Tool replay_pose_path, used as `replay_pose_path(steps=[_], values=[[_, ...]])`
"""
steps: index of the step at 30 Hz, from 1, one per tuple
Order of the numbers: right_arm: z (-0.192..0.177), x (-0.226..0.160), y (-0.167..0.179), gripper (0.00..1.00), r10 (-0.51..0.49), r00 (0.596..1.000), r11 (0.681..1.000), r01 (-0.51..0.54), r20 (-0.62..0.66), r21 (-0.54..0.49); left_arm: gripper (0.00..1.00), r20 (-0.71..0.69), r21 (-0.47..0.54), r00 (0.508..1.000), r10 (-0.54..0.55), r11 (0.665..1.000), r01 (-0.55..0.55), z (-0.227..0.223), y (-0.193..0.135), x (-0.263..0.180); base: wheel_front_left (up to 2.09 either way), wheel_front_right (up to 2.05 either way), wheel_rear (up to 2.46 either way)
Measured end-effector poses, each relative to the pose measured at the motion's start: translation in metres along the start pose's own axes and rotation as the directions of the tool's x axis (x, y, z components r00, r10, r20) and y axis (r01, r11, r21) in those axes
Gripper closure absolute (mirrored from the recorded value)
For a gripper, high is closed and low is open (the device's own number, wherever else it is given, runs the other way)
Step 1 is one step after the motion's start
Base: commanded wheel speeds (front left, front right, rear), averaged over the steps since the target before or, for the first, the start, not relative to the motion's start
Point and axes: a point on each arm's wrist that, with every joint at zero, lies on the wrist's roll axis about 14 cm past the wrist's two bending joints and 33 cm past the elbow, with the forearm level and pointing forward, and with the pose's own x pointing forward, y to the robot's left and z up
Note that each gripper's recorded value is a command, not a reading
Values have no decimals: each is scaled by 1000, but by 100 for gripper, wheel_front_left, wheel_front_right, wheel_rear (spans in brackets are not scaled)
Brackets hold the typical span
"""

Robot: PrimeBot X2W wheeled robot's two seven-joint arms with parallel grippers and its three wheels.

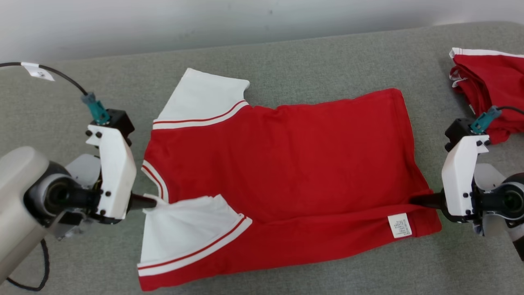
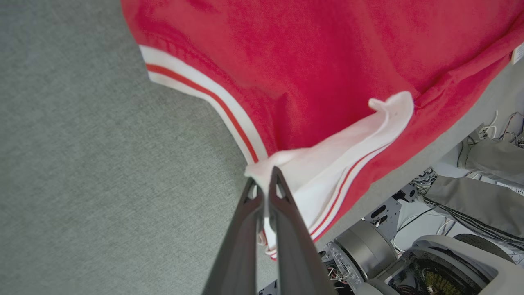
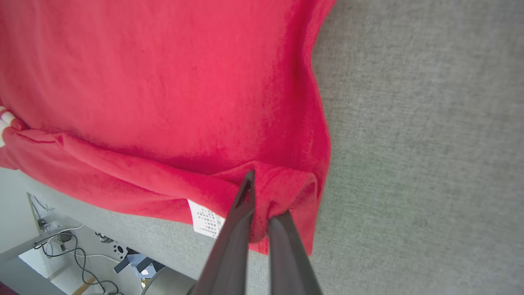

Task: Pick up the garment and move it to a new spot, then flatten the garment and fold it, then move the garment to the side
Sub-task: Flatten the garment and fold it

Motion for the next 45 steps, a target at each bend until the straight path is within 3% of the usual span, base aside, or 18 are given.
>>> replay_pose_path(steps=[1, 2, 3, 4, 5, 14, 18, 23, 28, 29, 32, 36, 39, 43, 45], values=[[2, 1, 0, 31, -2, 1000, 1000, 2, 2, 3, 100, 4, 2, 1000, -2, 1000, 2, 3, 1, 3, 0, 0, 0], [3, 3, 0, 0, -3, 1000, 1000, 3, 3, 9, 100, 11, 1, 1000, -6, 1000, 6, 5, 2, 6, 0, 0, 0], [3, 4, 0, 0, -3, 1000, 1000, 3, 3, 14, 100, 23, -3, 1000, -4, 1000, 4, 7, 3, 9, 0, 0, 0], [4, 5, 1, 0, -3, 1000, 1000, 3, 10, 18, 45, 30, -2, 1000, -2, 1000, 3, 9, 5, 11, 0, 0, 0], [6, 5, 1, 0, -5, 1000, 1000, 5, 21, 20, 0, 31, -3, 1000, 4, 1000, -4, 9, 7, 12, 0, 0, 0], [23, -25, -1, 0, -46, 979, 999, 40, 196, 33, 0, 278, 44, 959, 51, 997, -65, 42, 7, -10, 0, 0, 0], [50, -56, 9, 0, -33, 907, 999, 29, 420, 17, 0, 430, 65, 900, 67, 992, -105, 60, 2, -35, 0, 0, 0], [79, -104, 38, 0, 23, 705, 997, 39, 708, -71, 0, 611, 100, 789, 67, 982, -160, 73, -9, -67, 0, 0, 0], [92, -164, 48, 0, 52, 374, 993, 83, 926, -89, 0, 792, 77, 605, 85, 969, -237, 82, -16, -106, 0, 0, 0], [89, -171, 45, 0, 47, 324, 993, 86, 945, -79, 0, 819, 63, 567, 91, 967, -247, 82, -17, -112, 0, 0, 0], [78, -181, 40, 0, 32, 206, 993, 105, 978, -55, 0, 889, 19, 442, 115, 957, -288, 78, -17, -130, 0, 0, 0], [57, -180, 27, 0, -11, 116, 995, 101, 993, 0, 0, 947, -61, 291, 137, 965, -255, 64, -19, -145, 0, 0, 0], [39, -169, 14, 0, -61, 91, 992, 112, 994, 51, 0, 961, -110, 218, 172, 957, -269, 49, -15, -145, 0, 0, 0], [11, -143, -4, 0, -133, 122, 985, 128, 984, 117, 0, 949, -156, 228, 219, 952, -265, 22, -16, -121, 0, 0, 0], [-3, -125, -11, 0, -165, 164, 980, 138, 973, 142, 0, 936, -189, 248, 252, 949, -251, 10, -16, -106, 0, 0, 0]])
